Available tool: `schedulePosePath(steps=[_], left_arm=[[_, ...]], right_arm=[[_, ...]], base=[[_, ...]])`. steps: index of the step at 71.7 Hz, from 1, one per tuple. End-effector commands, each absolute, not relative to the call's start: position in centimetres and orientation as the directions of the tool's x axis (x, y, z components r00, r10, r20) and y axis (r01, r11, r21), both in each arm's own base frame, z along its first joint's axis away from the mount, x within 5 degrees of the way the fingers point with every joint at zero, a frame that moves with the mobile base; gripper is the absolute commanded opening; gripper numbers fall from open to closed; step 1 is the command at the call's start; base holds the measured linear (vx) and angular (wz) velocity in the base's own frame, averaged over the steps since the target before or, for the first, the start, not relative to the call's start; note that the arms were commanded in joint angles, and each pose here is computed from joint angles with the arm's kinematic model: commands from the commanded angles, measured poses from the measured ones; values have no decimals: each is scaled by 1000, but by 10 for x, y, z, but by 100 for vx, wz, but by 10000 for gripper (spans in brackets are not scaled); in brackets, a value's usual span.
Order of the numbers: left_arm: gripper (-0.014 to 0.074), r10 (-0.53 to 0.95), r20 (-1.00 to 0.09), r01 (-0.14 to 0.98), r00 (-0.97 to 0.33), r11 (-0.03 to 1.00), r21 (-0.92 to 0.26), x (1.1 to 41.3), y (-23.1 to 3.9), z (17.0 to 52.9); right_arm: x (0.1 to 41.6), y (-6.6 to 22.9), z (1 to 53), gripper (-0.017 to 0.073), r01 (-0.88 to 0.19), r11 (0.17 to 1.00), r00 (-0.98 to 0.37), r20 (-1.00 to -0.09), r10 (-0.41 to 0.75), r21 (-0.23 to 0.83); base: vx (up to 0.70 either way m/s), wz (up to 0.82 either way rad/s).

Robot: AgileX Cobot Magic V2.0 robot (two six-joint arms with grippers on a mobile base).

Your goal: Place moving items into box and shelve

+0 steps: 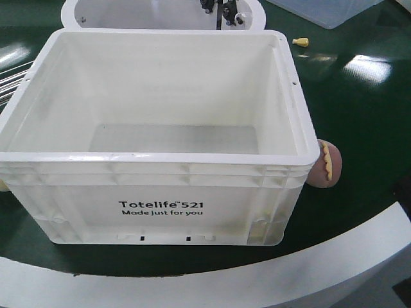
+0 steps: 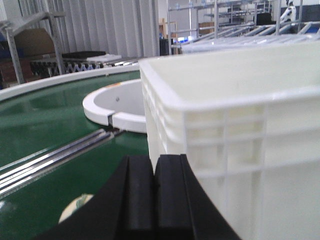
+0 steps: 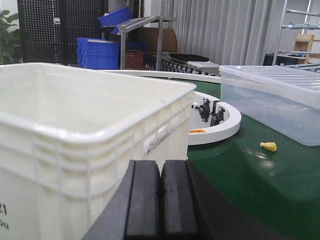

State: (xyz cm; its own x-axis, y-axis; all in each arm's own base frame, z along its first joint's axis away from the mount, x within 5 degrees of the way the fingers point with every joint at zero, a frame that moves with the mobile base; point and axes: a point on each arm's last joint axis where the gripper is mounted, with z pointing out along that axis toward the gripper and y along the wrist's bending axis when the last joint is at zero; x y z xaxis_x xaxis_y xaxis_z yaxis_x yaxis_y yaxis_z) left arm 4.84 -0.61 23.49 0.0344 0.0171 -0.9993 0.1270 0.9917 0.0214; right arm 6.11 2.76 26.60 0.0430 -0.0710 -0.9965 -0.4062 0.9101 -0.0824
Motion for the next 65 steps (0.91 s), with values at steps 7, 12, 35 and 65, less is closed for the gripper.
schedulePosePath(steps=[7, 12, 35, 65], left_arm=[[-26, -31, -996, 135, 81, 991, -20, 47, -6, 268], [-26, -39, -997, 135, 61, 990, -31, 53, -7, 274], [-26, -58, -997, 137, 49, 989, -51, 89, -12, 310], [-26, -66, -993, 142, 101, 989, -51, 108, -15, 319]], right_arm=[[80, 35, 316, -15, -396, 914, 99, -994, -47, -83], [89, 39, 326, -15, -398, 914, 83, -995, -57, -85], [117, 51, 339, -15, -392, 916, 83, -995, -57, -85], [117, 51, 341, -15, -390, 918, 99, -994, -39, -75]], base=[[0, 0], [0, 0], [0, 0], [0, 0]])
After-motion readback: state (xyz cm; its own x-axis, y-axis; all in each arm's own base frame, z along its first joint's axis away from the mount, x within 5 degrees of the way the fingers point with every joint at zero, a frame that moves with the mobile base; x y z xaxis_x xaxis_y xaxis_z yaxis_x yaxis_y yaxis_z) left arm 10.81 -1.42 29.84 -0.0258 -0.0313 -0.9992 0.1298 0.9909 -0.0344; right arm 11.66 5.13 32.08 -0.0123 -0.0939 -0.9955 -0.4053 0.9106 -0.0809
